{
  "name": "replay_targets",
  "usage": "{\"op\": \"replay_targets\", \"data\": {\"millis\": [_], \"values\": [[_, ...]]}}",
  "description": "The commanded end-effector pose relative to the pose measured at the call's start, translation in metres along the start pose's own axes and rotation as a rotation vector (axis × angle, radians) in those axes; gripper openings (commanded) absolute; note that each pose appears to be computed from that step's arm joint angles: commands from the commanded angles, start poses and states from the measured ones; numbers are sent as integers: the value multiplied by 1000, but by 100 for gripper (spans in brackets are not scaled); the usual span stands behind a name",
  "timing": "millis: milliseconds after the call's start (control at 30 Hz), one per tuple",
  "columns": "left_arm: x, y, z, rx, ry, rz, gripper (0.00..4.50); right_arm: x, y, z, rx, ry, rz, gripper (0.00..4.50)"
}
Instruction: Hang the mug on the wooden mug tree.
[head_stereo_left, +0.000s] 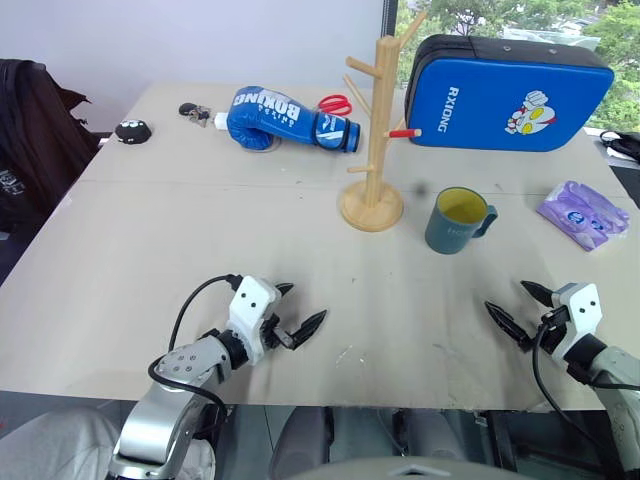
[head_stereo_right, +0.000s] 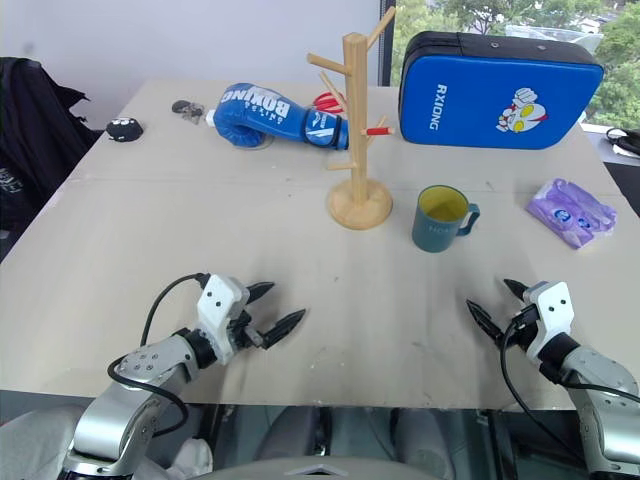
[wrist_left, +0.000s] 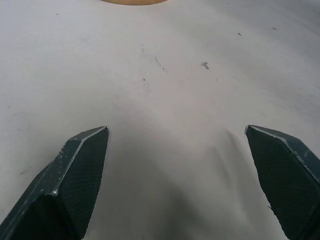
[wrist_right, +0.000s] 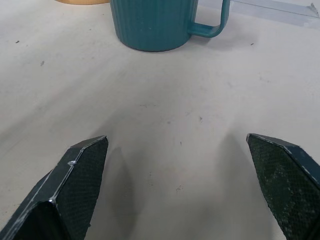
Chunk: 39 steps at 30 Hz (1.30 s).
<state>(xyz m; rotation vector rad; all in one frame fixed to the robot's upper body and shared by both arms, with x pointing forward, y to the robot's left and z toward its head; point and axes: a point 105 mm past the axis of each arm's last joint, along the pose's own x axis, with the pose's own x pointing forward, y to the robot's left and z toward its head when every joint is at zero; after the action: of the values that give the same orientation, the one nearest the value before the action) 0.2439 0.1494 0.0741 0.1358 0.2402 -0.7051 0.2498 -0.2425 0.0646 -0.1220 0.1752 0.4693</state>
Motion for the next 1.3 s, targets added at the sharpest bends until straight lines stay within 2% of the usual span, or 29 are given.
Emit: {"op": "replay_targets", "data": {"millis": [33,733,933,1100,1300], "values": [[2,-6,15,27,-51,-43,450,0,-3,9,-29,-36,-7,448],[15,1,23,50,-63,-73,450,13,-13,13,-43,-62,-34,448],[21,-15,46,110,-101,-178,450,28,-27,25,-35,-109,-110,448],[24,-39,81,128,-158,-334,450,55,-38,37,-30,-143,-175,448],[22,-56,101,192,-144,-443,450,77,-45,49,-5,-193,-237,448]]}}
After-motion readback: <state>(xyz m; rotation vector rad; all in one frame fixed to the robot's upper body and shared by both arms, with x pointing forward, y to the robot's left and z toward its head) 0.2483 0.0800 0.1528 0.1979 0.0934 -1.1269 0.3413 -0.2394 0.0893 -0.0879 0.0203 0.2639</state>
